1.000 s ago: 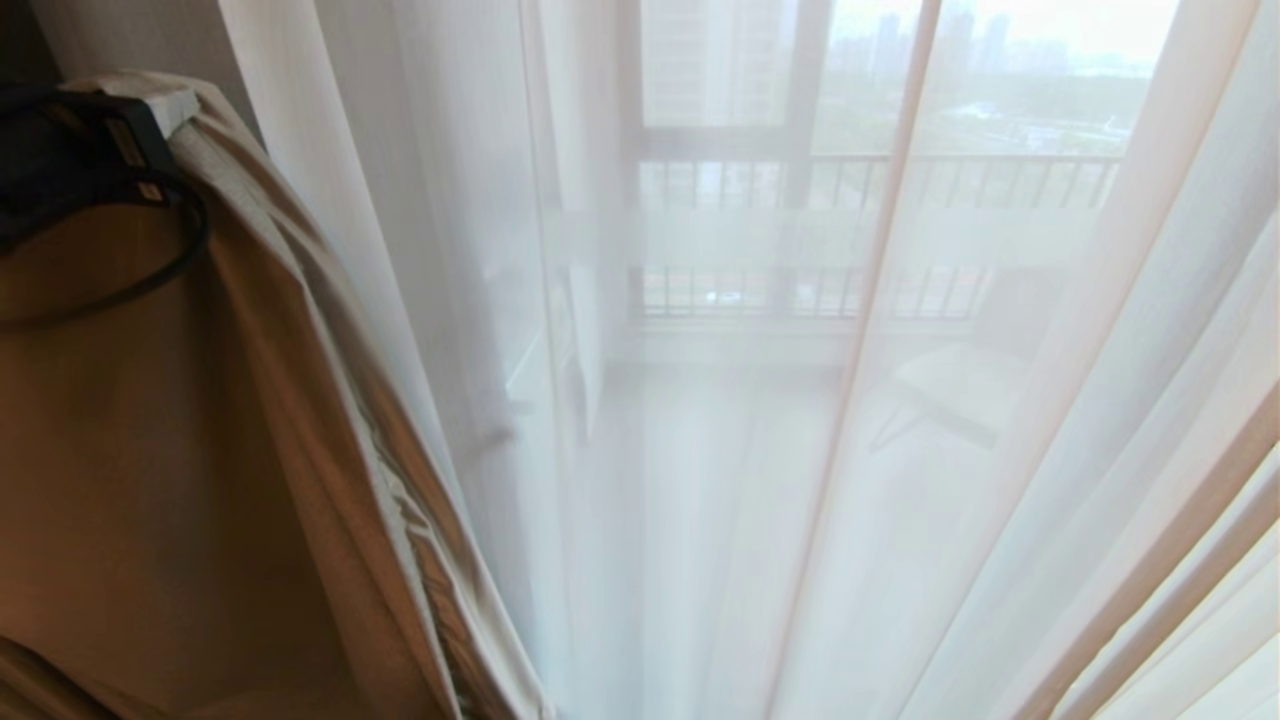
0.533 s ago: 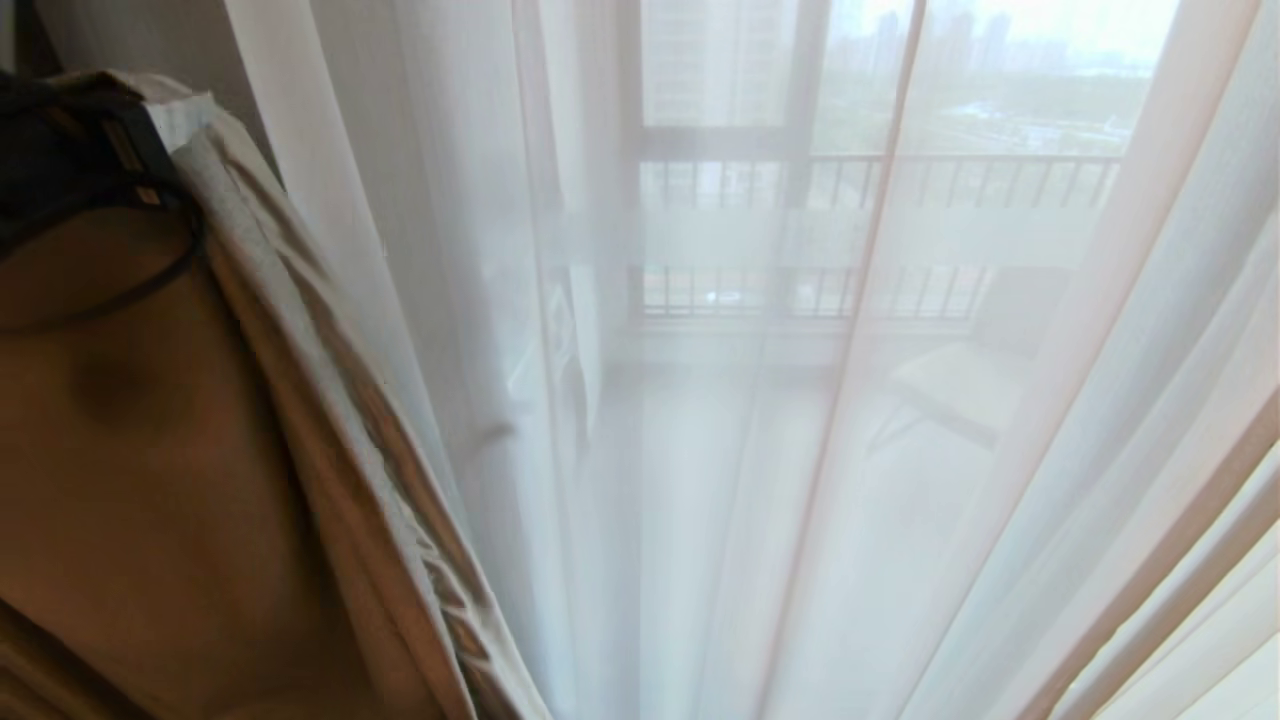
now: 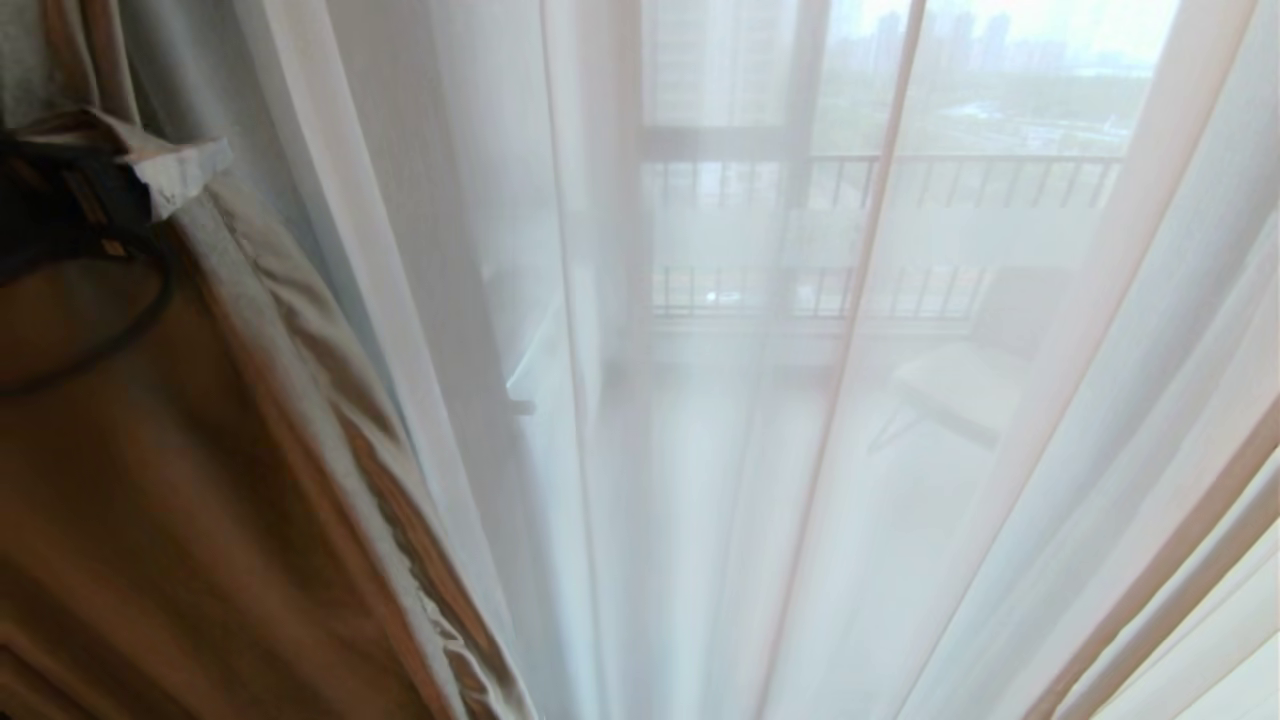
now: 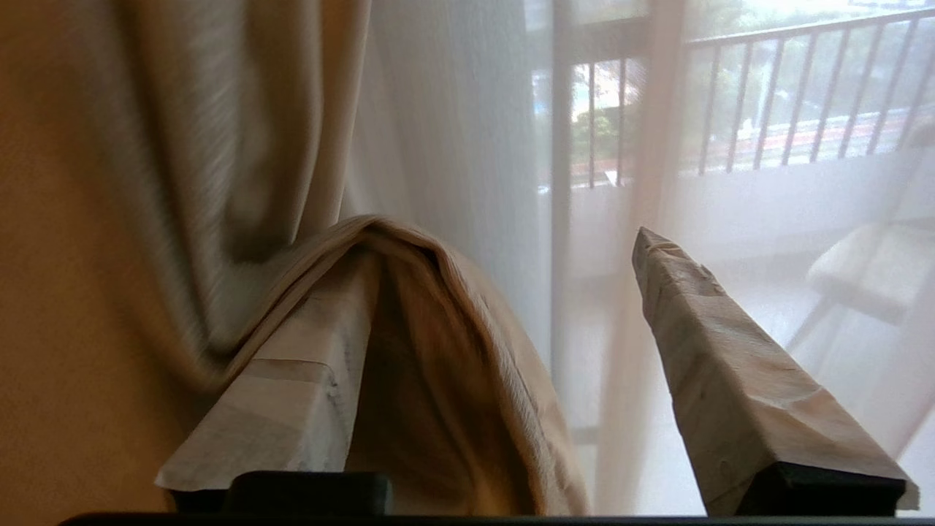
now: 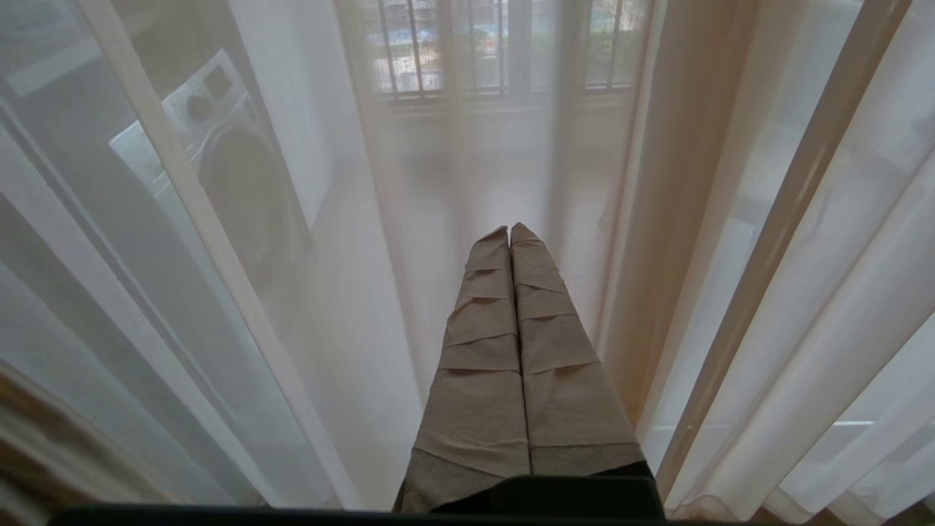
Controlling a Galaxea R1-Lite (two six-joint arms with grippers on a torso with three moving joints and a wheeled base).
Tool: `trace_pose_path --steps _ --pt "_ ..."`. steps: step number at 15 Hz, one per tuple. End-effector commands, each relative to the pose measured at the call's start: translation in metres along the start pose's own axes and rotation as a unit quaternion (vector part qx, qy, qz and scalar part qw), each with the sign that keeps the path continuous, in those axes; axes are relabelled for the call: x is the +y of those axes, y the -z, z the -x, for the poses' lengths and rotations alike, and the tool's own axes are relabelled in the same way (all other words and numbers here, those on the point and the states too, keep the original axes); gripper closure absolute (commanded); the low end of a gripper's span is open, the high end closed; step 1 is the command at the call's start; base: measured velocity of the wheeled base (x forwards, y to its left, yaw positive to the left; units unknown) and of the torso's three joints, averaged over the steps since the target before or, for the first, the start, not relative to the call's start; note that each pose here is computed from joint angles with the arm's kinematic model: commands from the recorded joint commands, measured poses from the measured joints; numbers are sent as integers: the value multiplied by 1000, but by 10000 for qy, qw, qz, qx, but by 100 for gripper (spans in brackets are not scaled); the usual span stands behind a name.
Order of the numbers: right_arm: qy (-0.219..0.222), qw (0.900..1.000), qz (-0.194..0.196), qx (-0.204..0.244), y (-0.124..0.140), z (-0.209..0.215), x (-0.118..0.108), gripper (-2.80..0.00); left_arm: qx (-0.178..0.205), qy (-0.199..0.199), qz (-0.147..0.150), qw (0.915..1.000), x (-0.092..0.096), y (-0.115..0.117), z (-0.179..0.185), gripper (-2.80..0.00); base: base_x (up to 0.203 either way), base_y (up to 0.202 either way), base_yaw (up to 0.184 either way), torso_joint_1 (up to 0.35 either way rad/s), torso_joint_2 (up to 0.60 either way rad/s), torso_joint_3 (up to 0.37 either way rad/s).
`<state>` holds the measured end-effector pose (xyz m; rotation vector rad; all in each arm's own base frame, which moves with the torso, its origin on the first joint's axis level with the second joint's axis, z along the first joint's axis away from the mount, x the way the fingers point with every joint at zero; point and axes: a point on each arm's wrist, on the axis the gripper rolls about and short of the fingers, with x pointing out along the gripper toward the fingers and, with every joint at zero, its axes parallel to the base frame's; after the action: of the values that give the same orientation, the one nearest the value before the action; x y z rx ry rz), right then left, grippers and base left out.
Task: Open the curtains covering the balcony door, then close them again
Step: Close the outer curtains on both sides
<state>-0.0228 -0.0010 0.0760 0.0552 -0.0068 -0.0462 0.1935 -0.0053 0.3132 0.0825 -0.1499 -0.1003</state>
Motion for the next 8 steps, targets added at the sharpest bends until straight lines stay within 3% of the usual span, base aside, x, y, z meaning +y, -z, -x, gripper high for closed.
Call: trace_pose_path --steps 1,8 --pt "-2 10000 -1 -3 0 0 0 0 -141 37 38 9999 -5 -3 41 -280 0 0 0 0 0 0" --pt "-2 10000 -1 -3 0 0 0 0 280 24 252 9993 -17 29 163 -280 0 0 0 0 0 0"
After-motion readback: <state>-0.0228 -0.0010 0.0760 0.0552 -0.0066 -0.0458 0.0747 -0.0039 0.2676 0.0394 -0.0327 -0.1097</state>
